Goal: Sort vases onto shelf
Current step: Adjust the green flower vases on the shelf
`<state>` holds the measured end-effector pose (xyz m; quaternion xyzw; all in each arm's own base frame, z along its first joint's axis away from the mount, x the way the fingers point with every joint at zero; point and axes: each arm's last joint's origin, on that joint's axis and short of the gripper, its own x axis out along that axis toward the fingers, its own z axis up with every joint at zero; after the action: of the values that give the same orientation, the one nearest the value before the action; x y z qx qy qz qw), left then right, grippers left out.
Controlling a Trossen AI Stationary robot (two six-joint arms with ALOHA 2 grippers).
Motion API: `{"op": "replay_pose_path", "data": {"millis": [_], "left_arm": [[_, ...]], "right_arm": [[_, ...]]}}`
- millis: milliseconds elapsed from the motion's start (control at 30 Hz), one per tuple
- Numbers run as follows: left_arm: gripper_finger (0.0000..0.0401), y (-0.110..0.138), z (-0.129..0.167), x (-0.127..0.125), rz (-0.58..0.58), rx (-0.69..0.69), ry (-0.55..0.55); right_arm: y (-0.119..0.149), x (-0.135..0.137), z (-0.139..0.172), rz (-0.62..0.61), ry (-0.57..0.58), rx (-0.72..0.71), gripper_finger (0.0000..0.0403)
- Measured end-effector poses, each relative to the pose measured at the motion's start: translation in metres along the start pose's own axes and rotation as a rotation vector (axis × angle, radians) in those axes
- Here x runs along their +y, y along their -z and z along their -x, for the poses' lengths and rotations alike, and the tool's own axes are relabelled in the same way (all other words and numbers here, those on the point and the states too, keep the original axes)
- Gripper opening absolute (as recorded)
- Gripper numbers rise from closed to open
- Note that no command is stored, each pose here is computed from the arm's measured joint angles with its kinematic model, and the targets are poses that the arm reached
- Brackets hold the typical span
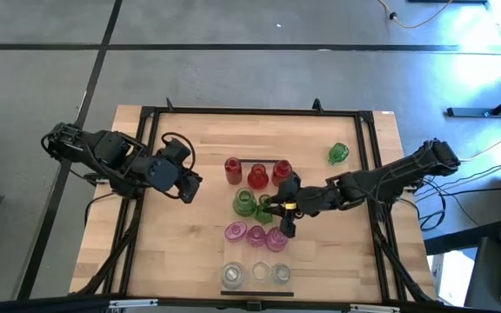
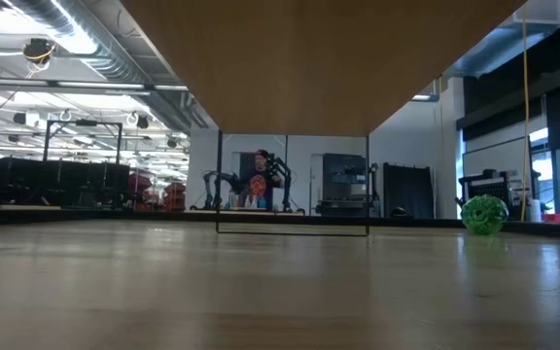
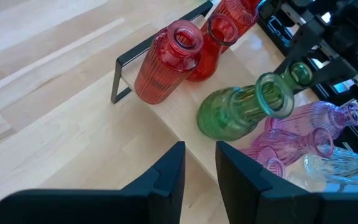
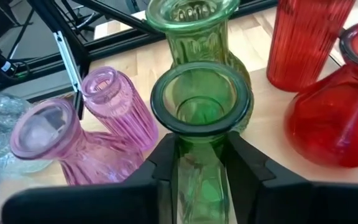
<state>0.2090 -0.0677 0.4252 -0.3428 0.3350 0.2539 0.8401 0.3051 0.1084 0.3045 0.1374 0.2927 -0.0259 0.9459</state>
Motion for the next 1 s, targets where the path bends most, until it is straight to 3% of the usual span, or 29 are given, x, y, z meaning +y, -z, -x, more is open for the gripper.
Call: {"op": "replay_pose_path", "data": {"millis": [1000], "left_arm": [[0.0082,0.000,0.000,0.001,-0.008,-0.001,-0.016]], "right_arm": [[-0.003,-0.010,-0.012,0.014,0.038,-0.016,0.0081]]}}
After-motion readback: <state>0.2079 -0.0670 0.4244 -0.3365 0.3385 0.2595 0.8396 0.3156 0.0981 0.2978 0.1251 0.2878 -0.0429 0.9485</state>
